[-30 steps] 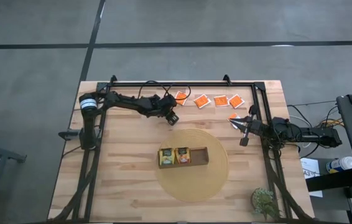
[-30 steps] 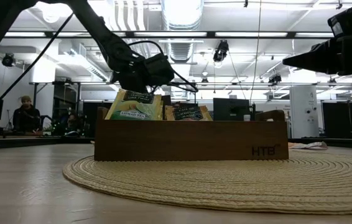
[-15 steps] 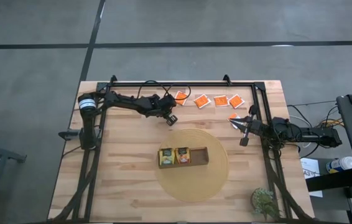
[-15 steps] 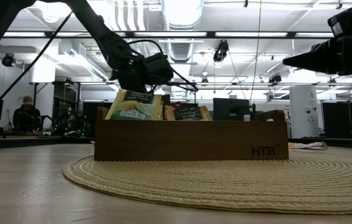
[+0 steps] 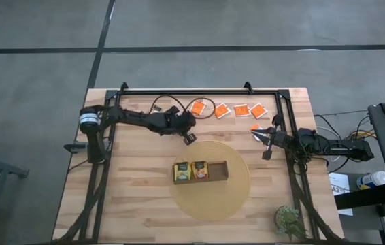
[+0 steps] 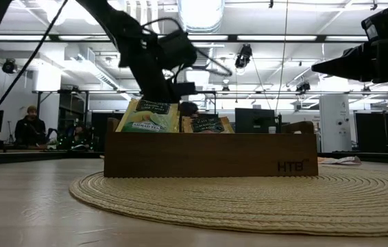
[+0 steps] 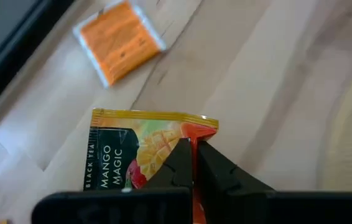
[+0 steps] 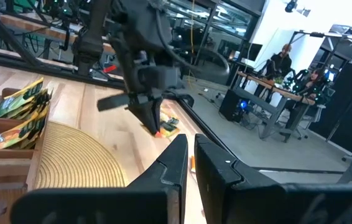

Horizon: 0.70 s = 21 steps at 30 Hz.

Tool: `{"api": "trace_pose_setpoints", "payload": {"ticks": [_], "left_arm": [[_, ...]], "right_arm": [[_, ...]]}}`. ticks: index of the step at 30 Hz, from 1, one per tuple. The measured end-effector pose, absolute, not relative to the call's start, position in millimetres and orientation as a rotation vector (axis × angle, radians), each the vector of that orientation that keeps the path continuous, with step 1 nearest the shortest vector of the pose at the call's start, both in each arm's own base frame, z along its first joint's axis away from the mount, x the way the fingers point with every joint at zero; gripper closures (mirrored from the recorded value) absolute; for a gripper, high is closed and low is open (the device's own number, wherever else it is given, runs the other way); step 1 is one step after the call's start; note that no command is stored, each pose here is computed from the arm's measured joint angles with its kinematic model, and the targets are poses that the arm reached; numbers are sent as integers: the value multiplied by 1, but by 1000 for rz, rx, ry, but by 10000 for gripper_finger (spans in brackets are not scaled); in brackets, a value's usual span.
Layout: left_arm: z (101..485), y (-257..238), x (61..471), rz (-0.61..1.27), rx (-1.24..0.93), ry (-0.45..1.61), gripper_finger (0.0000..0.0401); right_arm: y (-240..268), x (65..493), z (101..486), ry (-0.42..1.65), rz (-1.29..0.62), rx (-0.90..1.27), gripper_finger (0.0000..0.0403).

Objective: Pick & Place Tea
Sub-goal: Put the yellow tea bag into the middle section of the wooden organizer

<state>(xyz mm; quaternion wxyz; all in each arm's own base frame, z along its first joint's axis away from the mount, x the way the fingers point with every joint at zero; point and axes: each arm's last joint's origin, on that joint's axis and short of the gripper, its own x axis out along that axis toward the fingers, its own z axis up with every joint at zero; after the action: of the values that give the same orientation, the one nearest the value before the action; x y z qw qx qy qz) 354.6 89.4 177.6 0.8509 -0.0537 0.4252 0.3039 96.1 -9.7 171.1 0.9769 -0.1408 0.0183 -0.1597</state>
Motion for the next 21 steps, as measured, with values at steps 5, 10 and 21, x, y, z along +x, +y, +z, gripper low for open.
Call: {"api": "trace_pose_setpoints", "payload": {"ticks": [5,10,21], "left_arm": [[192,59,360,631,-39,845,396],[202,23,361,615,51,804,396],[219,-57,362,557,232,703,396]], "right_arm": [[-10,96,171,36,-322,-284,376],[-10,96,171,36,-322,-284,376],[-10,96,171,36,-322,-284,376]]}}
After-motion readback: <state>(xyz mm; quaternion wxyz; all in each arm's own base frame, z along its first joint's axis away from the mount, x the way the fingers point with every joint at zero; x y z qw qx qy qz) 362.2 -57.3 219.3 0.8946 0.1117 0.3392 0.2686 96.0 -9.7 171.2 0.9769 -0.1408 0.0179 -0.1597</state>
